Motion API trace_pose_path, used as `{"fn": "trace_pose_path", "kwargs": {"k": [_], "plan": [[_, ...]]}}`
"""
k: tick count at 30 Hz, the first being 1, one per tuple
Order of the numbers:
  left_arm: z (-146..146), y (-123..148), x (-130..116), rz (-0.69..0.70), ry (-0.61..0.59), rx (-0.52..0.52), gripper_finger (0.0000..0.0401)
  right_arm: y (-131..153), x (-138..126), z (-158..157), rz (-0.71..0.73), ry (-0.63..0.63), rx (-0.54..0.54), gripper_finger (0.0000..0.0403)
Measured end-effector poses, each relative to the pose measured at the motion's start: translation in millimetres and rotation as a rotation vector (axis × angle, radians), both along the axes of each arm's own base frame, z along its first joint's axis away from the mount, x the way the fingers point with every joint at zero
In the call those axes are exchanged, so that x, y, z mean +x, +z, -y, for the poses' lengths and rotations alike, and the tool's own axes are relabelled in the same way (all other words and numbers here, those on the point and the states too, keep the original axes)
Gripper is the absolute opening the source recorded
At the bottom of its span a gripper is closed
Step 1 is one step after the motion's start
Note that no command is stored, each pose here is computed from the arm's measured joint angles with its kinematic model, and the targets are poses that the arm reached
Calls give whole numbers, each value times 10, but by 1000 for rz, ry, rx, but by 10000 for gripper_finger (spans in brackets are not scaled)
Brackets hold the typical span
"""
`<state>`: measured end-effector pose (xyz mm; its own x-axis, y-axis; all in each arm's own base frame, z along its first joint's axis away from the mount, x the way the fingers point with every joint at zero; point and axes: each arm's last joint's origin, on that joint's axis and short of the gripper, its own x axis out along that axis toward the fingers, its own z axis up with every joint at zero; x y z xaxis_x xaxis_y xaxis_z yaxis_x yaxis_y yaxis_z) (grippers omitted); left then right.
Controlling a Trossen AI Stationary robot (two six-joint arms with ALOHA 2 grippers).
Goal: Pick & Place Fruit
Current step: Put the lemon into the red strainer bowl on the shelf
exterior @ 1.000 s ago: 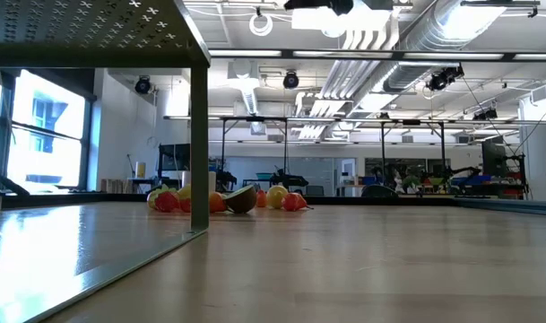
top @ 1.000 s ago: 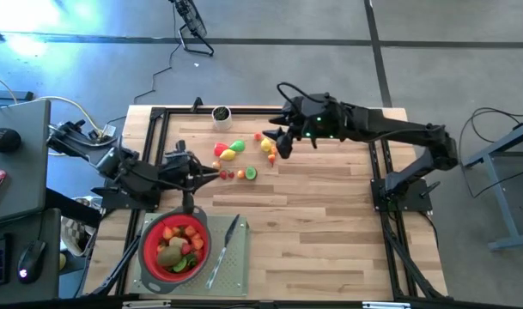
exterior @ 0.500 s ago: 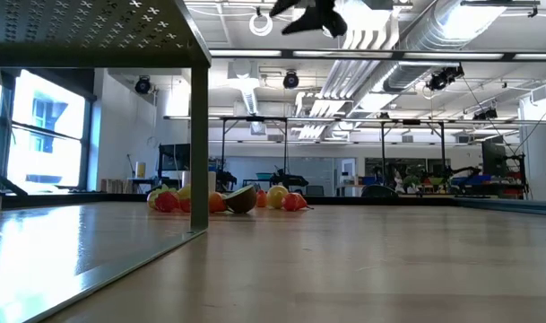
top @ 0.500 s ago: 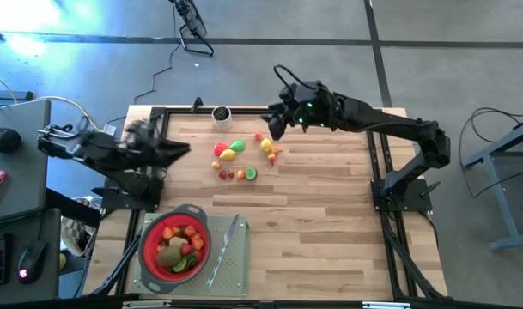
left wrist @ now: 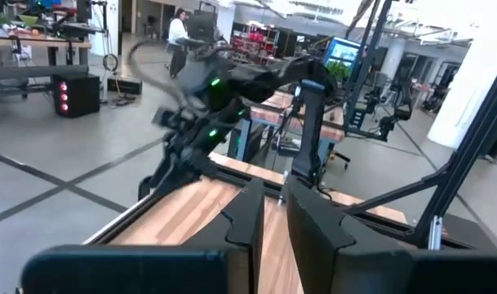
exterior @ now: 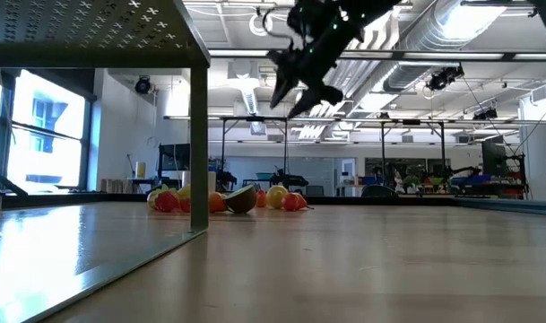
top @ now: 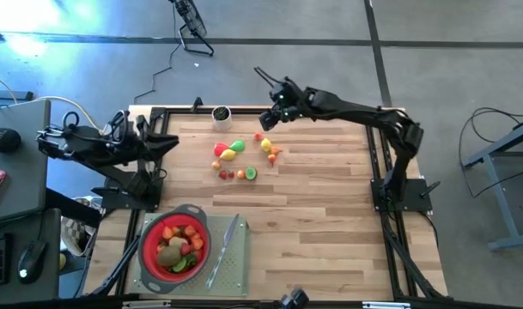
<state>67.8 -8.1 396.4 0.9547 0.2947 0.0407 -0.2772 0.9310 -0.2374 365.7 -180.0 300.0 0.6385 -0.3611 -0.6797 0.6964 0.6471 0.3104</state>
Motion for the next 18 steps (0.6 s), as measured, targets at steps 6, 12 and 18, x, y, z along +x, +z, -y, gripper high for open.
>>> {"fn": "trace_pose_path", "kwargs": {"k": [6,12,18], "plan": [[21,-14,63,-25,22,9,51,-421,58,174,-112,18,119,300],[42,-27,122,-45,34,14,51,-753,156,181,-180,84,208,327],[77,-46,206,-67,35,9,51,-948,244,63,-263,173,199,318]]}}
